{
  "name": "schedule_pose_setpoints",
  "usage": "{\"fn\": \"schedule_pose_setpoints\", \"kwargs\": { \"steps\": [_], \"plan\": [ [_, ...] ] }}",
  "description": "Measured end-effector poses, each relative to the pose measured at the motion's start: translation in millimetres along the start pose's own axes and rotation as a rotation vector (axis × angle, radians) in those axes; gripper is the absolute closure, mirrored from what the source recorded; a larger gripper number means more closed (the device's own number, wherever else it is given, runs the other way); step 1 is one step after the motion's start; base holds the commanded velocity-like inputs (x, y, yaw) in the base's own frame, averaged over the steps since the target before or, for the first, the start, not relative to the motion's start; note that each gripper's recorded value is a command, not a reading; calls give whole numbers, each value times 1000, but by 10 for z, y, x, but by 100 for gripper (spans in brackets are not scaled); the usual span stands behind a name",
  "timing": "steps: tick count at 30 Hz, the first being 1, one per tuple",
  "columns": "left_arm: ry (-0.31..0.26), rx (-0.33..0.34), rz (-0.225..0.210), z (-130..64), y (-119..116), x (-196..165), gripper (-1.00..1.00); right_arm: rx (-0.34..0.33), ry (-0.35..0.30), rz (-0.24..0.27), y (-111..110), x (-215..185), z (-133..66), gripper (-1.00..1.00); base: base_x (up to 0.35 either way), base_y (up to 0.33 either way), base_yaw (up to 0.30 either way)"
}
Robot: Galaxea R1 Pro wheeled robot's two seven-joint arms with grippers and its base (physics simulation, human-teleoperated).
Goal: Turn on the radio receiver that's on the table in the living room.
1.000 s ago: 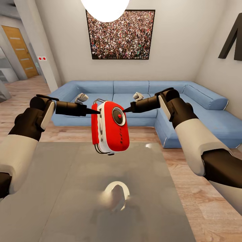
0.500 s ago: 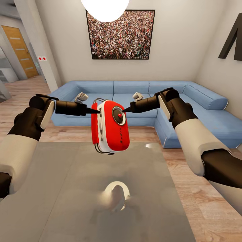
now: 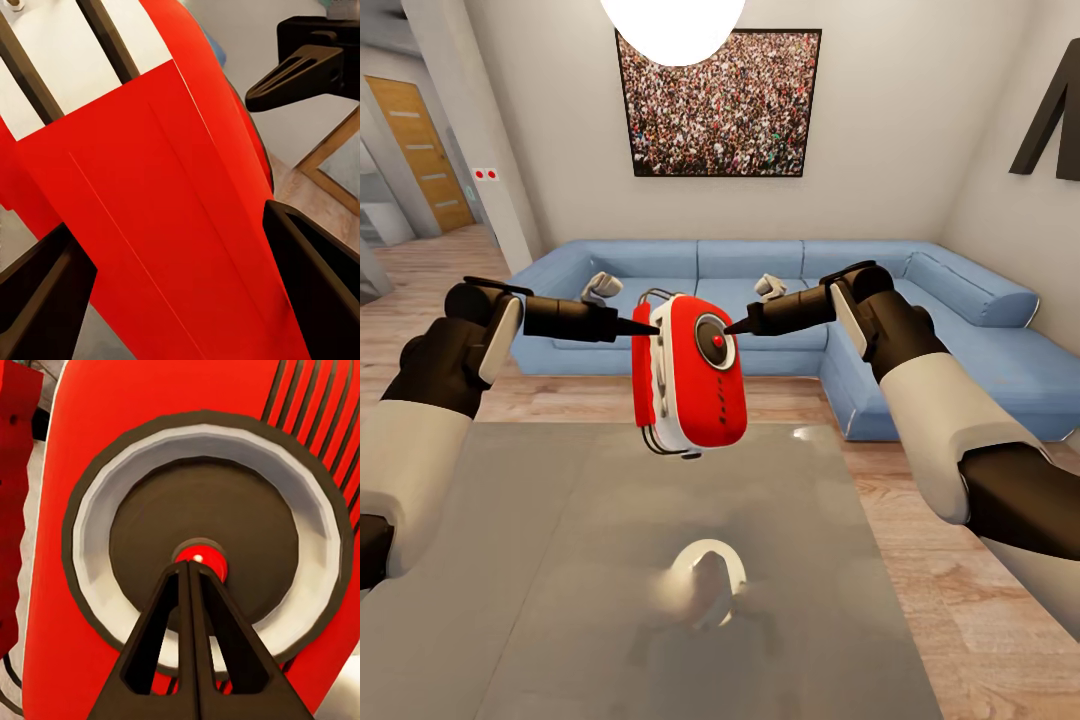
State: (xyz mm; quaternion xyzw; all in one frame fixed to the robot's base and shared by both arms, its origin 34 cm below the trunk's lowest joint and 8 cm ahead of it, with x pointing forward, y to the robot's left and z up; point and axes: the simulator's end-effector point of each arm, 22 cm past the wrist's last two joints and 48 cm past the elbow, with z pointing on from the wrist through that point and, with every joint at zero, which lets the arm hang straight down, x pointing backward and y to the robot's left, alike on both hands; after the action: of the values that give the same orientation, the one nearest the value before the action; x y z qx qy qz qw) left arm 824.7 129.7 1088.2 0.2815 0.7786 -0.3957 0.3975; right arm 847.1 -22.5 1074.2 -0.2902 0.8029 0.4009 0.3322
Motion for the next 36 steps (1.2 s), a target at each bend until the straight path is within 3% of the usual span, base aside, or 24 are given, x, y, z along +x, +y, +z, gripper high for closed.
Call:
{"fn": "schedule_pose_setpoints", "kwargs": {
  "steps": [29,36],
  "plan": [
    [-8,2,12,-22,-33,-40,100,0,0,0,-4,0,-4,100,0,0,0],
    [-1,-4,-8,-7,33,10,100,4,-1,1,-22,2,-17,100,0,0,0]
  ]
}}
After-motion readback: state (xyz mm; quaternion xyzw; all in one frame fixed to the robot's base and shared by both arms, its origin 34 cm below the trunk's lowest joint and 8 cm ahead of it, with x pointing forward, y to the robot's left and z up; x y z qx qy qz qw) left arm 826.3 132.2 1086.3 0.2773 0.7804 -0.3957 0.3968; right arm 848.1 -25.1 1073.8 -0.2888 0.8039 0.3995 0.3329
